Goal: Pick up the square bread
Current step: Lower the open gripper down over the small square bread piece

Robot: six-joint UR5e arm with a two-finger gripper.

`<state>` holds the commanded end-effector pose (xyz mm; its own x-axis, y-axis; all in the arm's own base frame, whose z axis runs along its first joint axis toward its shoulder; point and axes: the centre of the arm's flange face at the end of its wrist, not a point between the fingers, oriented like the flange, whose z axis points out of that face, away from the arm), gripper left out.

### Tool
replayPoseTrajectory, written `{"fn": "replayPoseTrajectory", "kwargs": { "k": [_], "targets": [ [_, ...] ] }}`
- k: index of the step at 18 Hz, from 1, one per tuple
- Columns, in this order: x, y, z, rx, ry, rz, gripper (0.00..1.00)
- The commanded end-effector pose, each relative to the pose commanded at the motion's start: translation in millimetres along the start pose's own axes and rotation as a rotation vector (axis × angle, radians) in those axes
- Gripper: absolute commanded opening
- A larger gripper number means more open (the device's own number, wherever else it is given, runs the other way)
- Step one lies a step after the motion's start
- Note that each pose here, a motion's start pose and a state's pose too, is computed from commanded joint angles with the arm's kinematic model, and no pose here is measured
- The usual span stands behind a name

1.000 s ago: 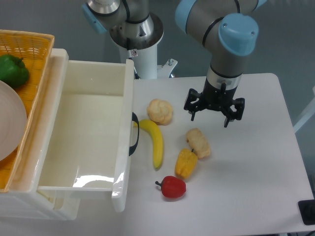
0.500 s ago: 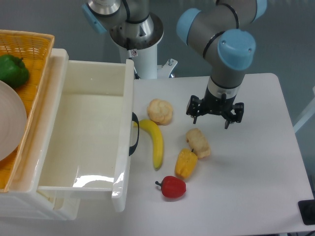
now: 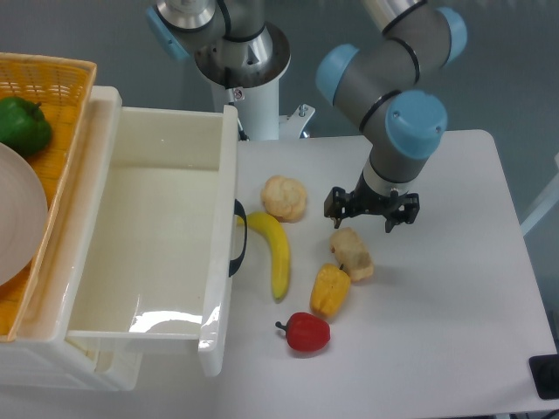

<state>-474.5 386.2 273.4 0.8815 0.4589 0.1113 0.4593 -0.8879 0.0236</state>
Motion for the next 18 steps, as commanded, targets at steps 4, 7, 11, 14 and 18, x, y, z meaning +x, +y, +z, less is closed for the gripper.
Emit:
{"fn": "replayPoseTrajectory", "kwargs": {
  "k": [4, 7, 11, 14, 18],
  "targets": [
    [-6, 1, 16, -0.015, 0.017, -0.058, 1.0],
    [-8, -2, 28, -0.025, 0.025, -0.076, 1.0],
    [-8, -4, 39, -0.036, 0.033, -0.071, 1.0],
    [-8, -5, 45, -0.045, 0.039, -0.075, 1.0],
    [-7, -9, 54, -0.036, 0.034, -0.073, 1.0]
  ]
}}
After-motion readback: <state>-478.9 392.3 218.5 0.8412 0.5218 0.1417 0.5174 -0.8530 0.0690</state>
